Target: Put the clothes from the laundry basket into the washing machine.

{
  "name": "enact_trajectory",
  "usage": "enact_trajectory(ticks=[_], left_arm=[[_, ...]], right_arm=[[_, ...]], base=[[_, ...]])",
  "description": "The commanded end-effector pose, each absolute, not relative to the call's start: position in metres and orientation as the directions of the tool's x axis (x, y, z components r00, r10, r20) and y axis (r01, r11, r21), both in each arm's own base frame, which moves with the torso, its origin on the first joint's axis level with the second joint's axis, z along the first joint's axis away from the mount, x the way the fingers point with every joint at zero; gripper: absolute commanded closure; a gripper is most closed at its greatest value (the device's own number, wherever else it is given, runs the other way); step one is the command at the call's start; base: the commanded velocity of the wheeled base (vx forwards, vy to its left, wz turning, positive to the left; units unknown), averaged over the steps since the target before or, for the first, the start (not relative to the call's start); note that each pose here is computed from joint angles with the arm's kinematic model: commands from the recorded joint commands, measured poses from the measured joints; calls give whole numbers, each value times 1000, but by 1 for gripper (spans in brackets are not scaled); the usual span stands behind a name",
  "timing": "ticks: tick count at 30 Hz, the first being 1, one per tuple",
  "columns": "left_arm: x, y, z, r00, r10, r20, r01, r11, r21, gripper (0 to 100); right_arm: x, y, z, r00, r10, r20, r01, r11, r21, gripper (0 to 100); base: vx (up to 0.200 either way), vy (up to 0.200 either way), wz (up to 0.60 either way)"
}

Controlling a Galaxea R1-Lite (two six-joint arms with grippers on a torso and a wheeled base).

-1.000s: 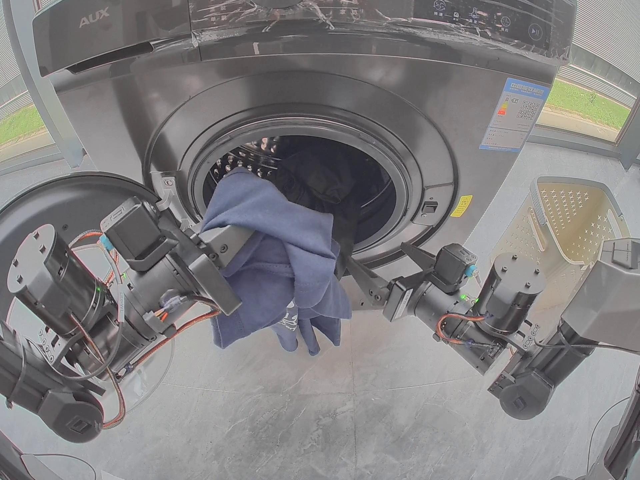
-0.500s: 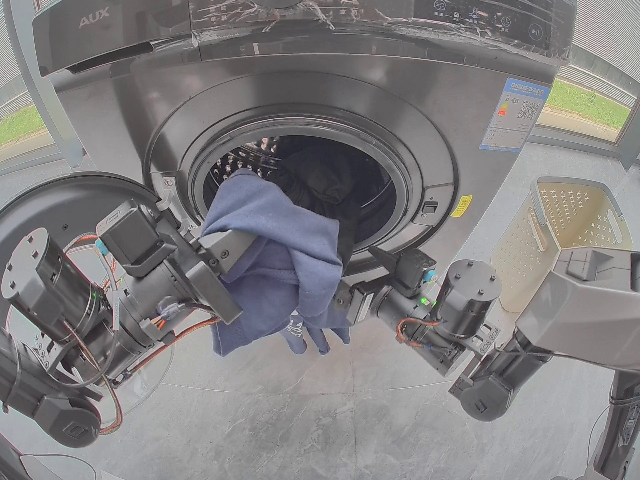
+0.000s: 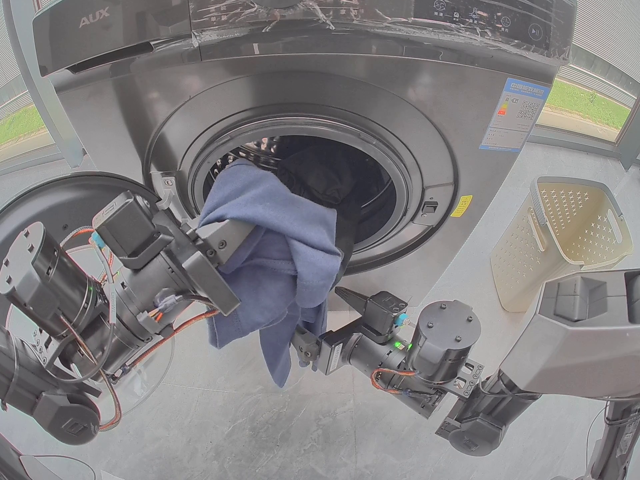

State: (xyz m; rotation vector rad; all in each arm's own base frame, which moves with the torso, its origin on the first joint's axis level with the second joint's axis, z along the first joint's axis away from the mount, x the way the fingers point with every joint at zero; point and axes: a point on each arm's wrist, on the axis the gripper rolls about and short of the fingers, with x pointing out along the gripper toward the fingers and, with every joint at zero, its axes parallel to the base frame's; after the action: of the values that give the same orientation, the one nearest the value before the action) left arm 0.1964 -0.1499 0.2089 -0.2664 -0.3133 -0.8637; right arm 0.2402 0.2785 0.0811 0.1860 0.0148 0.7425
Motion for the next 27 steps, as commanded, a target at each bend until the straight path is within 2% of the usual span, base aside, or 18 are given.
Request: enact_trajectory(ticks=[1, 8, 15, 20, 27], left_arm=[[195, -149, 210, 607, -699, 379, 778, 620, -101, 100], [195, -150, 210, 603, -702, 379, 781, 617, -100, 100], [193, -150, 208, 602, -706, 372, 783, 614, -102, 100], [193, -150, 207, 605, -708, 365, 782, 615, -103, 100], [194, -151, 205, 606, -709, 361, 782, 615, -104, 100]], right_arm=[[245, 285, 72, 736, 675, 44, -671, 721, 173, 0], [258, 274, 79, 766, 640, 67, -640, 748, 174, 0], [270, 252, 105, 800, 586, 131, -600, 780, 177, 0], [273, 243, 119, 804, 570, 170, -594, 786, 175, 0], [268, 245, 125, 791, 583, 185, -610, 773, 175, 0]], base=[[0, 0, 0], [0, 0, 0], [0, 0, 0], [0, 0, 0], [0, 0, 0]])
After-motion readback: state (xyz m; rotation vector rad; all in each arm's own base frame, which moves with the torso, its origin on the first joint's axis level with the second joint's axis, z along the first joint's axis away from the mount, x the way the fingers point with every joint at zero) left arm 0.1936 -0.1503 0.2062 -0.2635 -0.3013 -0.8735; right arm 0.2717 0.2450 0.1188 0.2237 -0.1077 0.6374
